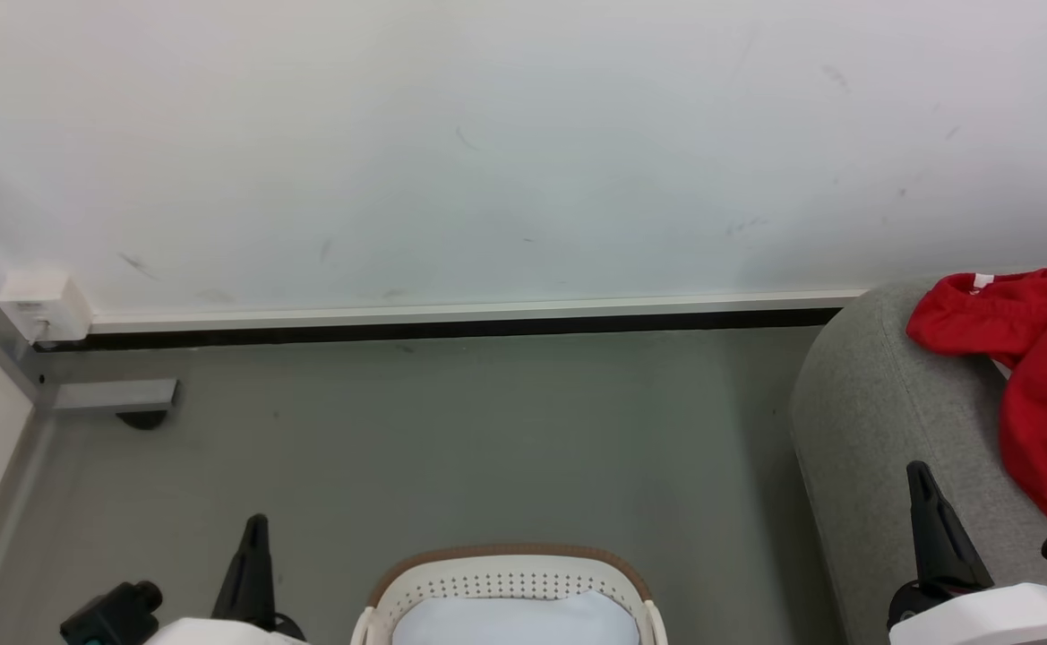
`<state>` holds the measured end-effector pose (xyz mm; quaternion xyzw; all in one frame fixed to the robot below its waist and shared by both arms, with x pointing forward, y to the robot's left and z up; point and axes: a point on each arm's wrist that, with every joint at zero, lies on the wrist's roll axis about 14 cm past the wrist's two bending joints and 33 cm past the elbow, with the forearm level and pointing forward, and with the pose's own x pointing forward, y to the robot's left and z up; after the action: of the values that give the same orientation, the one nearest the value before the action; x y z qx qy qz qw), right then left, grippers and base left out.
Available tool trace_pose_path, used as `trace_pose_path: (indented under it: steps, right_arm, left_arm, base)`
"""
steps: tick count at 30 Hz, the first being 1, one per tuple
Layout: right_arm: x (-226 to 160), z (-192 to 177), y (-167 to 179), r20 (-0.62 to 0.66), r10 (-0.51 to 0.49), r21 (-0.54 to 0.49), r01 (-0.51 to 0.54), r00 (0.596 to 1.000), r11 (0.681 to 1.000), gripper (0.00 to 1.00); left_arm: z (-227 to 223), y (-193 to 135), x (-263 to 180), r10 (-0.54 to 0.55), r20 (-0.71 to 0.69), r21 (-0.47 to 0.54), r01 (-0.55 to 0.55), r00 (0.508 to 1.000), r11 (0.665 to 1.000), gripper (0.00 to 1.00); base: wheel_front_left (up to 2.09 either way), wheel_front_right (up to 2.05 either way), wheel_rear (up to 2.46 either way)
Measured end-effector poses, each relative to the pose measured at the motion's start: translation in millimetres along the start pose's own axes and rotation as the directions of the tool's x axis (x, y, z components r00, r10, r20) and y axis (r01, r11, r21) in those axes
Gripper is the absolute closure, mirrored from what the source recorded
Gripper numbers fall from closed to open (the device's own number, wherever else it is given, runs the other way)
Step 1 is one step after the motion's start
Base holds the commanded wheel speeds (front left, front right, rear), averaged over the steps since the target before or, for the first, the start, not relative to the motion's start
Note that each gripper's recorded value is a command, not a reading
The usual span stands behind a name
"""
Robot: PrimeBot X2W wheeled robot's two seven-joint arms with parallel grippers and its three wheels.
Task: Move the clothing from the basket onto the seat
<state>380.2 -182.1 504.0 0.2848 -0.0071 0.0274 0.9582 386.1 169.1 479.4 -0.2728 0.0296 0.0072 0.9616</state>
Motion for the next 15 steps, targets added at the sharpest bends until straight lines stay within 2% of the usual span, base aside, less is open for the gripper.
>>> trace_pose_path:
  steps: [15]
  right_arm:
    - [1.7,3.2,-8.1,-0.003,-0.044,0.202,0.044,0.999,0.978,1.00]
  left_arm:
    - [3.3,5.6,0.9,0.024,-0.015,-0.214,-0.026,1.000,0.977,1.00]
  base:
    - [0.00,0.00,0.00]
